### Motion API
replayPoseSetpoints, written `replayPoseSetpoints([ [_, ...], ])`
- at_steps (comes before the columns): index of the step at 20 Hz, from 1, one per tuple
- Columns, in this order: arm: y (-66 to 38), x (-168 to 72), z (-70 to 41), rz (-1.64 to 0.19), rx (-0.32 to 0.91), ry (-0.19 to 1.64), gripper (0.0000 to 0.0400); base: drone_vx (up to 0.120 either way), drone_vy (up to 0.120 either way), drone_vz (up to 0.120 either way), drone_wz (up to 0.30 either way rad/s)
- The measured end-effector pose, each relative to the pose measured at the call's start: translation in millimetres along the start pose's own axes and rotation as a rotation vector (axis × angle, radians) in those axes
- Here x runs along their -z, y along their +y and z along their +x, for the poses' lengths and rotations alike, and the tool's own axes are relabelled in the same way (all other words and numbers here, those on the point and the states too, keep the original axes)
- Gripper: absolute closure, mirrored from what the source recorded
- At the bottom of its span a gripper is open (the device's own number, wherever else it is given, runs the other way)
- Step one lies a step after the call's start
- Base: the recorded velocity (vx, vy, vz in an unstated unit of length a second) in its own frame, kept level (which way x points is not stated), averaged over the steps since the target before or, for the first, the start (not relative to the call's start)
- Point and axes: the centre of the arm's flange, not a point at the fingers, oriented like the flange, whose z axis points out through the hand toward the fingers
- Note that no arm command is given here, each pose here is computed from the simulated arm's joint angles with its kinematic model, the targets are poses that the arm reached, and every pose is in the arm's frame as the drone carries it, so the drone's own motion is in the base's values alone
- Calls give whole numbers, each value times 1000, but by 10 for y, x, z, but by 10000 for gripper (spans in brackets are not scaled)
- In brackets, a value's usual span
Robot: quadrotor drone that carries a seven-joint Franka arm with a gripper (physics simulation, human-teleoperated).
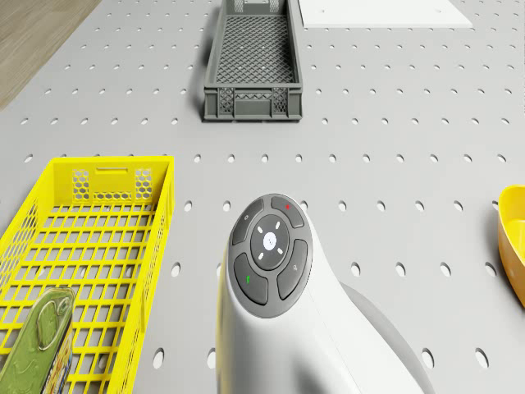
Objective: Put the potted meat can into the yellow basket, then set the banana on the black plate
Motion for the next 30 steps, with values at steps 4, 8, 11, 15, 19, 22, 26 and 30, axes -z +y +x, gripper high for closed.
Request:
replayPoseSetpoints([
  [4,0,0,0,0,0,0,208,-120,0,0,0],
  [8,0,0,0,0,0,0,208,-120,0,-70,0],
  [11,0,0,0,0,0,0,208,-120,0,-120,0],
  [15,0,0,0,0,0,0,208,-120,0,0,0],
  [19,0,0,0,0,0,0,208,-120,0,0,0],
  [22,0,0,0,0,0,0,208,-120,0,0,0],
  [26,0,0,0,0,0,0,208,-120,0,0,0],
  [30,0,-12,0,0,0,0,208,-70,0,0,0],
])
